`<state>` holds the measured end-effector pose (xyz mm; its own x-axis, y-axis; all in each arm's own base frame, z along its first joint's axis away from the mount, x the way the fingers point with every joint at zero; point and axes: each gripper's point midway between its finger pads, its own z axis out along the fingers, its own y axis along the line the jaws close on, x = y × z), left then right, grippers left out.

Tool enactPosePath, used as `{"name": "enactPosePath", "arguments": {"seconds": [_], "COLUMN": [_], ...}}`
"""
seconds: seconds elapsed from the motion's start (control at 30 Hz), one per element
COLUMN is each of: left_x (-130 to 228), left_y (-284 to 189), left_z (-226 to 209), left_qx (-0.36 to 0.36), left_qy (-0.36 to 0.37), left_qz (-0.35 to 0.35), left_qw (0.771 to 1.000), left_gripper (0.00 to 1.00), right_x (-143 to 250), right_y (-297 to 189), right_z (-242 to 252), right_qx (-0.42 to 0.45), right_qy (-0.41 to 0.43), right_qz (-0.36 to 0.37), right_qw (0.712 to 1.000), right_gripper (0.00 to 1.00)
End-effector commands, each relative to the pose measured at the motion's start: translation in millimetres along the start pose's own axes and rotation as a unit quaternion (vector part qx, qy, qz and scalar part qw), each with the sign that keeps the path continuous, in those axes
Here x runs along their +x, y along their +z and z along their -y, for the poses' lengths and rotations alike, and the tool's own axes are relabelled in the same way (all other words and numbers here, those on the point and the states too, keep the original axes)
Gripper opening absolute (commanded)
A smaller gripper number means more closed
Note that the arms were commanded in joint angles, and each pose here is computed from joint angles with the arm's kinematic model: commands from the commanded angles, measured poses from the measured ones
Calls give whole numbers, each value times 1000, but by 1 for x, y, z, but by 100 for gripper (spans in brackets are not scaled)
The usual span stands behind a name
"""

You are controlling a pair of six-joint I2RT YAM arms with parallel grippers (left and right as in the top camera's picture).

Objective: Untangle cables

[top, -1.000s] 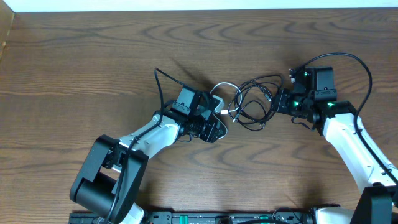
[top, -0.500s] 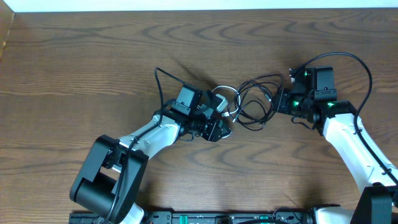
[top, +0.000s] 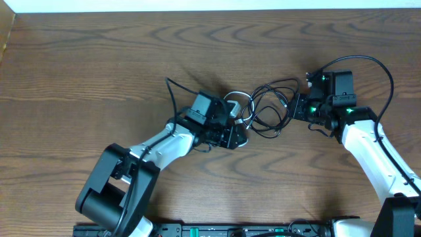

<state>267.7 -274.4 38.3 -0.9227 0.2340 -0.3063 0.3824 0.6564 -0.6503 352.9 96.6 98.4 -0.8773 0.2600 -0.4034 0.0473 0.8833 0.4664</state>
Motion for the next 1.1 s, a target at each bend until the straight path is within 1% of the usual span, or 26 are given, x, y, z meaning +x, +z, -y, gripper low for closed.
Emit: {"name": "enactPosePath", "arguments": {"seconds": [0.0,0.07,0.13,0.27,0.33,0.47,0.63,0.77,0.83,0.9,0.97,1.07], "left_x": [7,8,9,1,-3,-3,-4,-1,-3,-8,-11,-7], "left_y": [9,12,15,16,16,16,16,16,15,15,15,16], "left_z": [3,9,14,19,21,21,19,28,36,41,44,54], "left_qx": [-19,-14,-10,0,3,5,1,22,43,55,62,77], "left_qy": [-66,-65,-83,-166,-194,-271,-329,-369,-361,-341,-307,-223], "left_qz": [-4,-7,-6,9,16,16,20,1,-5,-1,5,-1], "left_qw": [998,998,996,986,981,962,944,929,932,938,950,972], "left_gripper": [40,40,40,40,40,39,39,39,39,39,39,39], "right_x": [-13,-13,-13,-13,-13,-12,-12,-10,-10,-10,-10,-10], "right_y": [-8,-8,-8,-8,-8,-8,-8,-8,-8,-8,-8,-8], "right_z": [-6,-6,-6,-6,-6,-6,-6,-5,-5,-5,-5,-5], "right_qx": [-5,-5,-5,-5,-5,-4,-4,-3,-3,-3,-3,-3], "right_qy": [-14,-14,-14,-14,-14,-13,-13,-12,-12,-12,-12,-12], "right_qz": [20,21,21,20,20,19,18,16,16,16,16,16], "right_qw": [1000,1000,1000,1000,1000,1000,1000,1000,1000,1000,1000,1000], "right_gripper": [1,1,1,1,1,1,1,1,1,1,1,1]}}
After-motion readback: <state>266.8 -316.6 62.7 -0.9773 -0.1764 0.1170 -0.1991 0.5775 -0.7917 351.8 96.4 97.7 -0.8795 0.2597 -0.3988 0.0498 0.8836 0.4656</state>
